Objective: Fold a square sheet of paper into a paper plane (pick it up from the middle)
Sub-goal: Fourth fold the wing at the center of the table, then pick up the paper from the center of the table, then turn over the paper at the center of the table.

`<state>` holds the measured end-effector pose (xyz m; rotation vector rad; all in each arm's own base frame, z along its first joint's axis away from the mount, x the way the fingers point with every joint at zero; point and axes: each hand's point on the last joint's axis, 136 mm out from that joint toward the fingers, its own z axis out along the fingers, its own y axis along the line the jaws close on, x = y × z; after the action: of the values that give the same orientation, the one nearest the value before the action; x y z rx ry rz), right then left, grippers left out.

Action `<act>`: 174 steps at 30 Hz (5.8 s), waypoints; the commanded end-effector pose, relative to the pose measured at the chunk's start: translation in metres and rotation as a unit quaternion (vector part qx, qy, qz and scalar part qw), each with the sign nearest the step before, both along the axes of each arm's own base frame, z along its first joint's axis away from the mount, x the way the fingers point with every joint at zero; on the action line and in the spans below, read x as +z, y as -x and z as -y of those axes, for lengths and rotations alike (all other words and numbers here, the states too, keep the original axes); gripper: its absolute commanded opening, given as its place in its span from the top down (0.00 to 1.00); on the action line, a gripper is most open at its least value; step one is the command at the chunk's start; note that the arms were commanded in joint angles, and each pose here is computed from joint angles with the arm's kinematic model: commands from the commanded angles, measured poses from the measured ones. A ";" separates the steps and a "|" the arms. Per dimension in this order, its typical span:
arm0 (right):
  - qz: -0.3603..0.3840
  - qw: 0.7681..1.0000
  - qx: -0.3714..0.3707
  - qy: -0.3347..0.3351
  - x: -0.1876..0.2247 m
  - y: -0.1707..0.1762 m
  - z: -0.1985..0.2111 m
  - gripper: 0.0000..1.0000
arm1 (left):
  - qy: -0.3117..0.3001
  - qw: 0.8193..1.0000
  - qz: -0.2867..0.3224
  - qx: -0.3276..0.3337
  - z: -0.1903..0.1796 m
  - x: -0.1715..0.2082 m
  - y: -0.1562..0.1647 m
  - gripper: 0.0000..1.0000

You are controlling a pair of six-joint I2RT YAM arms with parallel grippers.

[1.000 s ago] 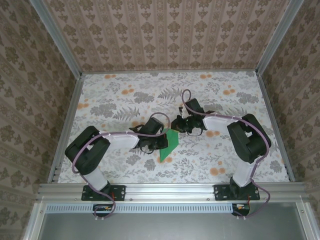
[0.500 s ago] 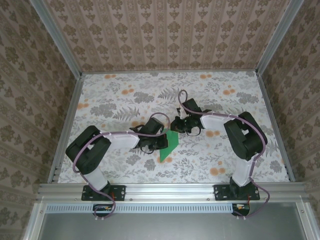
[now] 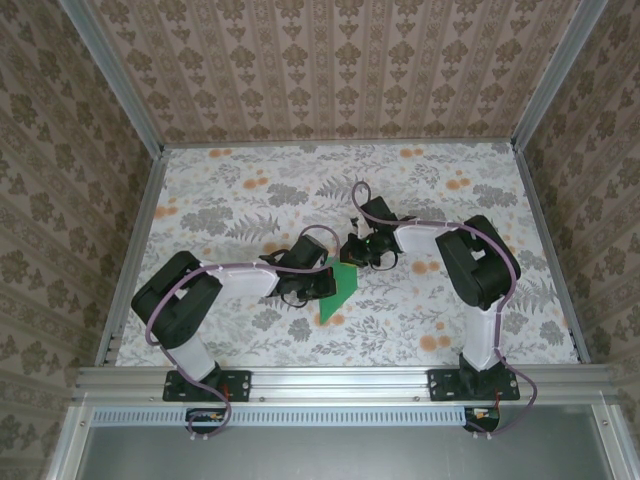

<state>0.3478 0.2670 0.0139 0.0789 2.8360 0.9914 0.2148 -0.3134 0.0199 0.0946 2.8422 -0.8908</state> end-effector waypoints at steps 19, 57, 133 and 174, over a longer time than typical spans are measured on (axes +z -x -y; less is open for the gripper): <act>-0.007 0.999 -0.040 0.017 -0.024 -0.017 0.028 0.92 | -0.047 0.997 -0.058 0.019 -0.023 -0.028 0.019 1.00; -0.031 0.999 -0.027 -0.015 0.019 0.044 -0.013 0.57 | 0.020 0.992 0.046 0.114 -0.067 0.037 -0.016 0.44; 0.017 0.940 0.031 -0.339 0.154 0.020 -0.065 0.88 | 0.382 0.916 0.102 0.073 -0.051 0.151 -0.030 0.60; 0.119 0.965 -0.183 0.143 0.083 0.036 0.135 0.27 | -0.448 0.887 0.110 0.027 -0.160 0.108 -0.040 0.95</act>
<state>0.3178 0.1620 0.1016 0.3117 2.5883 0.6413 0.2565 -0.1779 0.1262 0.1616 2.7727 0.1773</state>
